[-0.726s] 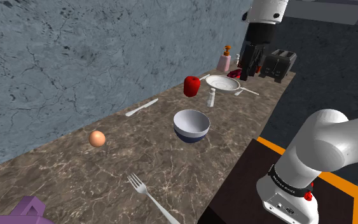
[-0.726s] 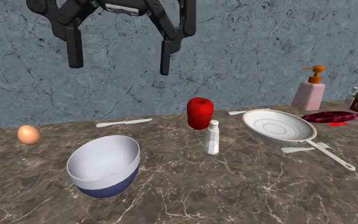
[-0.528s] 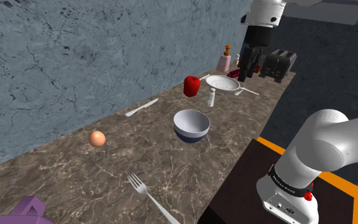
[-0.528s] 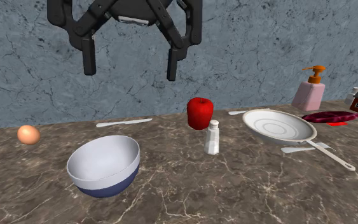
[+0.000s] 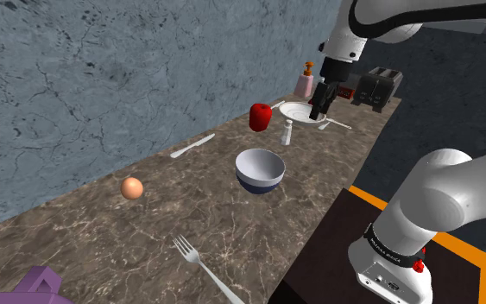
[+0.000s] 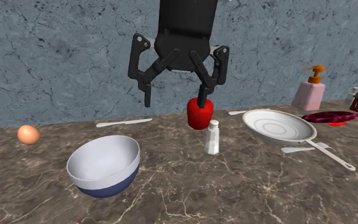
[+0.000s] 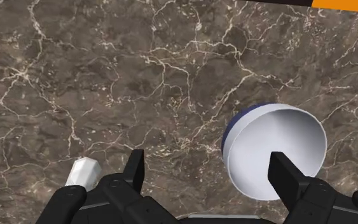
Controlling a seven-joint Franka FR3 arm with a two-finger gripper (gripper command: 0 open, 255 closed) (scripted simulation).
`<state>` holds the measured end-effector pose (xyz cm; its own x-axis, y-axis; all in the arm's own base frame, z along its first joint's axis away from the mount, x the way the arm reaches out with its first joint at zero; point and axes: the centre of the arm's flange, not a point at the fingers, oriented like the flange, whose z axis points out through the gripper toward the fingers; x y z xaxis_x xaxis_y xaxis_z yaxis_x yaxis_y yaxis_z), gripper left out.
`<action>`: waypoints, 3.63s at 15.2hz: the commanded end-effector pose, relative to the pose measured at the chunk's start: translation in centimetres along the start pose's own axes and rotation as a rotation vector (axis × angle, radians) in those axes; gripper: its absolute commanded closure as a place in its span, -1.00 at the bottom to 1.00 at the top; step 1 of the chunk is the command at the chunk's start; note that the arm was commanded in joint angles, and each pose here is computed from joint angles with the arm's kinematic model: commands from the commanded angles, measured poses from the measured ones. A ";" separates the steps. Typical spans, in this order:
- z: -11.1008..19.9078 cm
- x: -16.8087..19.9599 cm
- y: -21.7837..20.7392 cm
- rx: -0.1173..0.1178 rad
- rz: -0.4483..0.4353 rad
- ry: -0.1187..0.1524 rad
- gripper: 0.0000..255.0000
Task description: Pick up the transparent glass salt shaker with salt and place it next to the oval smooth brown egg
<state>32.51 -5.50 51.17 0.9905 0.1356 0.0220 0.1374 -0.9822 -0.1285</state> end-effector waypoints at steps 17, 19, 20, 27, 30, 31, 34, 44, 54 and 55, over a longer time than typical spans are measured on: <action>11.7 8.9 17.4 -0.005 -0.018 0.217 -1.00; 12.5 9.2 17.8 -0.005 -0.019 0.221 -1.00; 13.0 9.4 17.8 -0.005 -0.019 0.221 -1.00; 15.8 10.0 17.8 -0.005 -0.019 0.221 -1.00; 15.8 10.0 17.8 -0.005 -0.019 0.221 -1.00; 15.8 10.0 17.8 -0.005 -0.019 0.221 -1.00; 15.8 10.0 17.8 -0.005 -0.019 0.221 1.00; 15.3 10.0 17.7 -0.005 -0.019 0.221 1.00; 10.1 10.1 17.0 -0.005 -0.019 0.221 1.00; 9.6 10.1 17.0 -0.005 -0.019 0.221 1.00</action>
<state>45.00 -19.55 39.19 0.9625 0.1225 0.2420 0.1553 -0.9804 -0.1214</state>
